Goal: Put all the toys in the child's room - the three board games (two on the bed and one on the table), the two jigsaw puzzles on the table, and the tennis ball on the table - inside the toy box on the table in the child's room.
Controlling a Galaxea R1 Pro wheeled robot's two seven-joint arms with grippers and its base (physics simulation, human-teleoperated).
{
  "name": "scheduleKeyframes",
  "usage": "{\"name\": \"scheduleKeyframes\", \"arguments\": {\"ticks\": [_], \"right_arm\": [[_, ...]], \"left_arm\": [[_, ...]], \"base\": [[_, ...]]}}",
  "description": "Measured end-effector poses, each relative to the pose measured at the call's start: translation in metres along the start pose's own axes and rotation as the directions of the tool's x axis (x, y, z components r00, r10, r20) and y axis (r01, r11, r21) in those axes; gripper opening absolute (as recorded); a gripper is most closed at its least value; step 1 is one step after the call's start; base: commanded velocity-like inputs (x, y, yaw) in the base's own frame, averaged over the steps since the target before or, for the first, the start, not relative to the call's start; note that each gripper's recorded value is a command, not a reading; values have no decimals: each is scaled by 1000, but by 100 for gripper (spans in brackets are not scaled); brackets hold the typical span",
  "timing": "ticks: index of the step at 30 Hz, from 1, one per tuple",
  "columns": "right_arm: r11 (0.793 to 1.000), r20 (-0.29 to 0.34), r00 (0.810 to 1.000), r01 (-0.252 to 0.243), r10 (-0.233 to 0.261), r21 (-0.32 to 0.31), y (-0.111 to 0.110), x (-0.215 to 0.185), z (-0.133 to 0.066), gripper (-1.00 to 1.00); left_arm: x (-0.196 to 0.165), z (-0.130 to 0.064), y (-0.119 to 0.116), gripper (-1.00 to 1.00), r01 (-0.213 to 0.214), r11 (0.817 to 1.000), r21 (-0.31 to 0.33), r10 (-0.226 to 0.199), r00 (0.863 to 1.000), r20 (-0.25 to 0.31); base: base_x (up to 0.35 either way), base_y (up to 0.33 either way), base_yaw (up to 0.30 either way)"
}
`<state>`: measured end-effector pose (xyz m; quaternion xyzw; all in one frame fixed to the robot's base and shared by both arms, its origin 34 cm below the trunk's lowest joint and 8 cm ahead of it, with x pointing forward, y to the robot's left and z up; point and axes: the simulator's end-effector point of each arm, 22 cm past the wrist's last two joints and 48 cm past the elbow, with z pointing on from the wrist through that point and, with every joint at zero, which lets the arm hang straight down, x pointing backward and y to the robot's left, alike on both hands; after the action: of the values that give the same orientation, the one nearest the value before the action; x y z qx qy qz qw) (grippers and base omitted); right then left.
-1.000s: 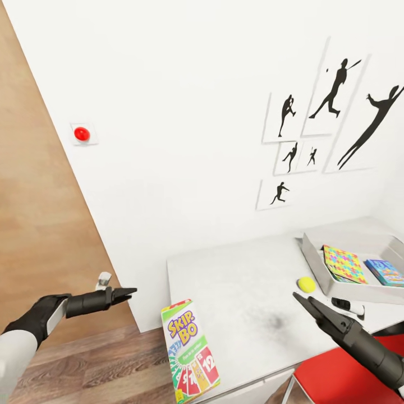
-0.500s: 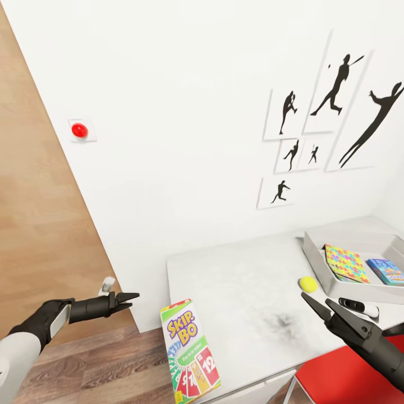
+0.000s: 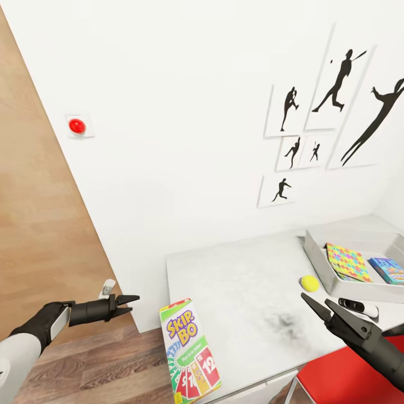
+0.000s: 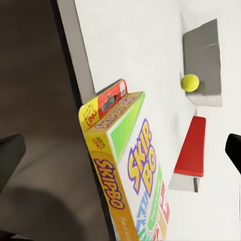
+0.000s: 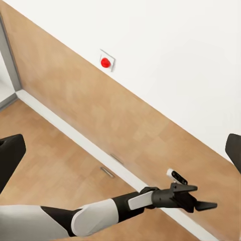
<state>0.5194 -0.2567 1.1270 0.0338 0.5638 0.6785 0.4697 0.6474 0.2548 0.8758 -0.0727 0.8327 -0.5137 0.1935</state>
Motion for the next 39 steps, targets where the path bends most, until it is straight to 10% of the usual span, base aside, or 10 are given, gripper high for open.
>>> {"name": "scheduleKeyframes", "arguments": {"ticks": [39], "right_arm": [[1000, 6, 1000, -1, 1, -4, -36, 15, -8, 100]], "left_arm": [[25, 40, 36, 100, 49, 999, 17, -49, 998, -29]], "base": [[0, 0, 0]]}}
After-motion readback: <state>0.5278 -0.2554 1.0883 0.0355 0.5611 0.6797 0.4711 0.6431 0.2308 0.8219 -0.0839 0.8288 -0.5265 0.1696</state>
